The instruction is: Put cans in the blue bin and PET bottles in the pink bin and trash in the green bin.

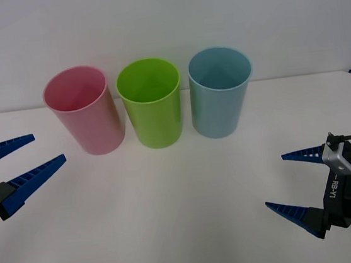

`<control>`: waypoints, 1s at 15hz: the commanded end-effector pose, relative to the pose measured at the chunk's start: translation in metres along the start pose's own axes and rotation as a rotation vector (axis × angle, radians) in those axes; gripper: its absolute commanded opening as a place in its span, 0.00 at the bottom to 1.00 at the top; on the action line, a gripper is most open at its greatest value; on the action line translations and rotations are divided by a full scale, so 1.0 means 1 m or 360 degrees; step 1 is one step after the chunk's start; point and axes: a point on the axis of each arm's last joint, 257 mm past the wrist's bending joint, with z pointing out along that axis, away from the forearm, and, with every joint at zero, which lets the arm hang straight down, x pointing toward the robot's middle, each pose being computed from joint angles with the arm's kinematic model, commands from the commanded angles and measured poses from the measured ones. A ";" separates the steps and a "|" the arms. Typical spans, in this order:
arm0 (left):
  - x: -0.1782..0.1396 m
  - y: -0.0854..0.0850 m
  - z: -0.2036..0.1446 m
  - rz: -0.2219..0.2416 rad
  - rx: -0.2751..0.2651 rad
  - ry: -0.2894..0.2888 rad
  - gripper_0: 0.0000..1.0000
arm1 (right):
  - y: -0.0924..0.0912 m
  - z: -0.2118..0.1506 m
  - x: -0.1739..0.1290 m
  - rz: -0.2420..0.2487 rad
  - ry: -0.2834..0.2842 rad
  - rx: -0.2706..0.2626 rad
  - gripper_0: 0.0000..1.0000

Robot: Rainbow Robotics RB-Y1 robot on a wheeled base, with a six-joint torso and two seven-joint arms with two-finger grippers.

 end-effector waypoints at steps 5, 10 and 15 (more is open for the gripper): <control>0.075 -0.005 -0.009 -0.0183 -0.0098 0.0164 1.00 | 0.000 0.000 0.000 0.0000 0.0000 0.0000 1.00; 0.120 -0.006 -0.005 -0.0268 -0.0177 0.0267 1.00 | 0.000 0.000 0.000 0.0000 0.0000 0.0000 1.00; 0.146 -0.014 -0.009 -0.0316 -0.0201 0.0334 1.00 | 0.000 0.000 0.000 0.0000 0.0000 0.0000 1.00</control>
